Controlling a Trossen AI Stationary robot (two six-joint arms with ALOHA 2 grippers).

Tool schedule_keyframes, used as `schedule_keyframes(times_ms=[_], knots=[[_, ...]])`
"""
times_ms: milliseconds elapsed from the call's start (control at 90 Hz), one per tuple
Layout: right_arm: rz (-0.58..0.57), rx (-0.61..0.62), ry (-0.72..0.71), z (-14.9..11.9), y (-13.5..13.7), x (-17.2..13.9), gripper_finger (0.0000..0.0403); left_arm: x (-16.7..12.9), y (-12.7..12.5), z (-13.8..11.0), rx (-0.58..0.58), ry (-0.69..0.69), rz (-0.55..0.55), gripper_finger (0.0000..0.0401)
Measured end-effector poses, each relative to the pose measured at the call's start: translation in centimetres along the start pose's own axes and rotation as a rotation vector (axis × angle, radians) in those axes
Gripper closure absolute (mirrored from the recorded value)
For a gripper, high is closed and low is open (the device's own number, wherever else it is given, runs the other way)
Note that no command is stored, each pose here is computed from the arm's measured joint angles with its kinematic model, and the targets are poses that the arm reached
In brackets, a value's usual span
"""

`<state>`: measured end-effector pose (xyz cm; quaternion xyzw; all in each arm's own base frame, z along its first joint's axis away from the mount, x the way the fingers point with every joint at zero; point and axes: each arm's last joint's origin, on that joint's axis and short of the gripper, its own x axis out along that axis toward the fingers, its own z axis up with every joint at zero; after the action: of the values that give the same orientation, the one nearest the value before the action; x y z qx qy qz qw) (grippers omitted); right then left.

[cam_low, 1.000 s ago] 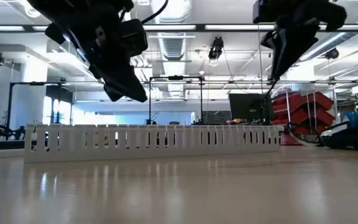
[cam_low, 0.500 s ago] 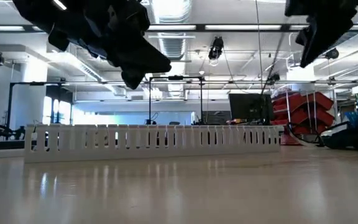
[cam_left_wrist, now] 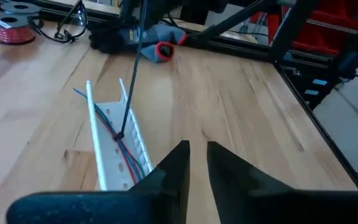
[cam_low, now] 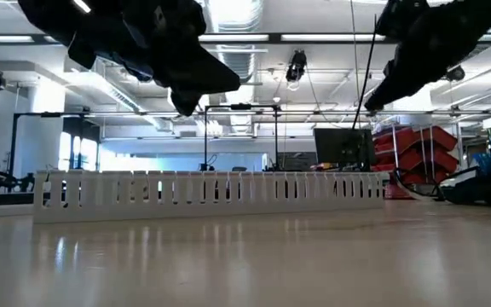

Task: Ziptie cables
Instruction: Put the zip-tied cables into the white cable duct

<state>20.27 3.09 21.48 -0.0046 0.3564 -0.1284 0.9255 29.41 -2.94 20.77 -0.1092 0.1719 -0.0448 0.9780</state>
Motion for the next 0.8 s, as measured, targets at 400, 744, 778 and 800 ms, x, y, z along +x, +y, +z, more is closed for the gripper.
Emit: schedule_keyframes(times_ms=[400, 744, 778, 800], knots=[[0.164, -0.063, -0.031, 1.1, 0.6, -0.3, 0.0399, 0.0, 0.1, 0.1, 0.023, -0.022, 0.049, 0.0360], [0.137, -0.206, 0.045, 0.5, 1.4, 2.1, 0.0357, 0.0, 0.1, 0.1, 0.015, -0.023, 0.048, 0.0360], [0.124, -0.206, 0.043, 0.6, 1.5, 2.1, 0.0352, 0.0, 0.1, 0.1, 0.013, -0.023, 0.047, 0.0360], [0.118, -0.206, 0.043, 0.7, 1.5, 2.2, 0.0349, 0.0, 0.1, 0.1, 0.009, -0.023, 0.048, 0.0360]])
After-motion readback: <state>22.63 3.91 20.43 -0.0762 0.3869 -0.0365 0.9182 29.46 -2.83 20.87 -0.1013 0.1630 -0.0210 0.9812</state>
